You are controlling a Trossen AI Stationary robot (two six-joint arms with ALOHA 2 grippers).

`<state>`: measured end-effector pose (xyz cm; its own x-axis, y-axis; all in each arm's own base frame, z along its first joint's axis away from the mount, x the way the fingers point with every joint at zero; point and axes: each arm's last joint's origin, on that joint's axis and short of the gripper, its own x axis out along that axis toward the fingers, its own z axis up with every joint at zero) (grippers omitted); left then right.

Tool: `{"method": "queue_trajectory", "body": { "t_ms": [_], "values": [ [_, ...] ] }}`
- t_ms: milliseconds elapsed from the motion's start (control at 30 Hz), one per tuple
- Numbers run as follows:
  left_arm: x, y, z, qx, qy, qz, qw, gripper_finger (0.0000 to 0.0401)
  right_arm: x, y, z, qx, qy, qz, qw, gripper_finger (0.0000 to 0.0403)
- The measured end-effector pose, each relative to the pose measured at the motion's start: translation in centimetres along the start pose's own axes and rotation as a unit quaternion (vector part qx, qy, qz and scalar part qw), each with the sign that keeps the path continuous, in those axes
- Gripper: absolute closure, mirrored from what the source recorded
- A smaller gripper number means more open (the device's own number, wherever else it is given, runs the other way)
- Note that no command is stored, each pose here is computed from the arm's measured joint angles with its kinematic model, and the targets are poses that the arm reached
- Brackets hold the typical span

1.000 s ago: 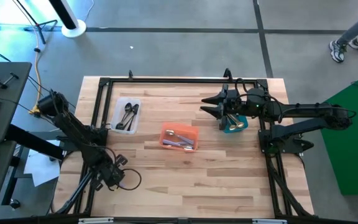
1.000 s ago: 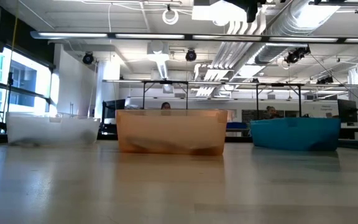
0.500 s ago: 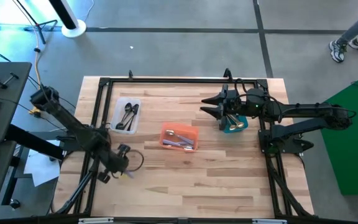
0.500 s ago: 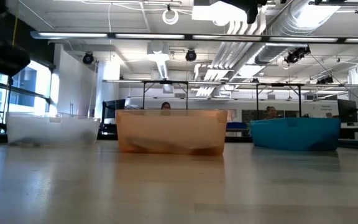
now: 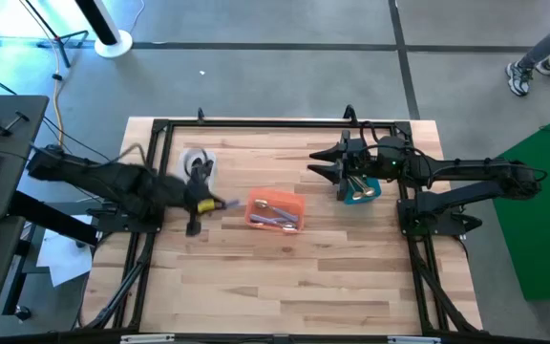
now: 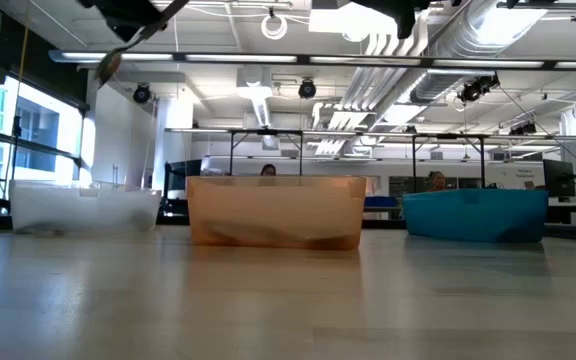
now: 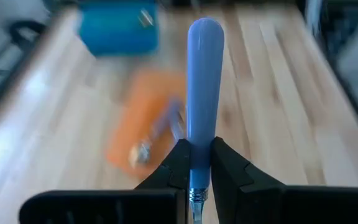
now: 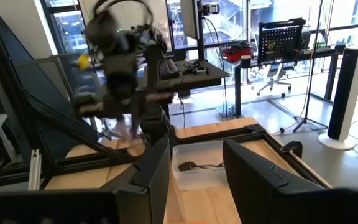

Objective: Sort silverware by color (type)
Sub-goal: Put the violet spoon into the orange bin

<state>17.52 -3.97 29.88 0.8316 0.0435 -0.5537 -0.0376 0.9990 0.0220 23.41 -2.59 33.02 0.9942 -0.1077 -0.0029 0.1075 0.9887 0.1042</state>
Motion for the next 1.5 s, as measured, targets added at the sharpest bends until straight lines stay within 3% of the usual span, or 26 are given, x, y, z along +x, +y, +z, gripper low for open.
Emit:
{"method": "queue_trajectory", "body": {
  "t_ms": [133, 367, 500, 567, 700, 933, 1500],
  "values": [
    [-0.8, 2.2, 2.4, -0.059, -0.117, 0.012, 0.991, 0.0382, 0.0, 0.0, 0.0, 0.000, -0.001, 0.000, 1.000, 0.0269],
    [-1.9, 4.9, 5.4, -0.052, -0.273, 0.016, 0.960, 0.0382, 0.0, 0.0, 0.1, 0.000, -0.006, 0.001, 1.000, 0.0269],
    [-2.3, 6.0, 6.4, -0.058, -0.330, -0.010, 0.942, 0.0382, 0.0, 0.0, 0.3, 0.000, -0.018, 0.002, 1.000, 0.0269],
    [-2.8, 6.7, 6.7, -0.060, -0.355, 0.006, 0.933, 0.0382, 0.0, 0.1, 0.5, 0.000, -0.027, 0.003, 1.000, 0.0269],
    [-2.9, 8.2, 6.6, -0.077, -0.357, 0.042, 0.930, 0.0382, -0.1, 0.1, 1.2, 0.000, -0.060, 0.006, 0.998, 0.0269],
    [-2.3, 8.9, 6.5, -0.073, -0.344, -0.004, 0.936, 0.0382, -0.2, 0.2, 1.8, 0.002, -0.093, 0.010, 0.996, 0.0269],
    [-1.6, 8.9, 6.9, -0.062, -0.357, 0.006, 0.932, 0.0382, -0.2, 0.2, 1.9, 0.013, -0.097, 0.011, 0.995, 0.0269]
  ]
}}
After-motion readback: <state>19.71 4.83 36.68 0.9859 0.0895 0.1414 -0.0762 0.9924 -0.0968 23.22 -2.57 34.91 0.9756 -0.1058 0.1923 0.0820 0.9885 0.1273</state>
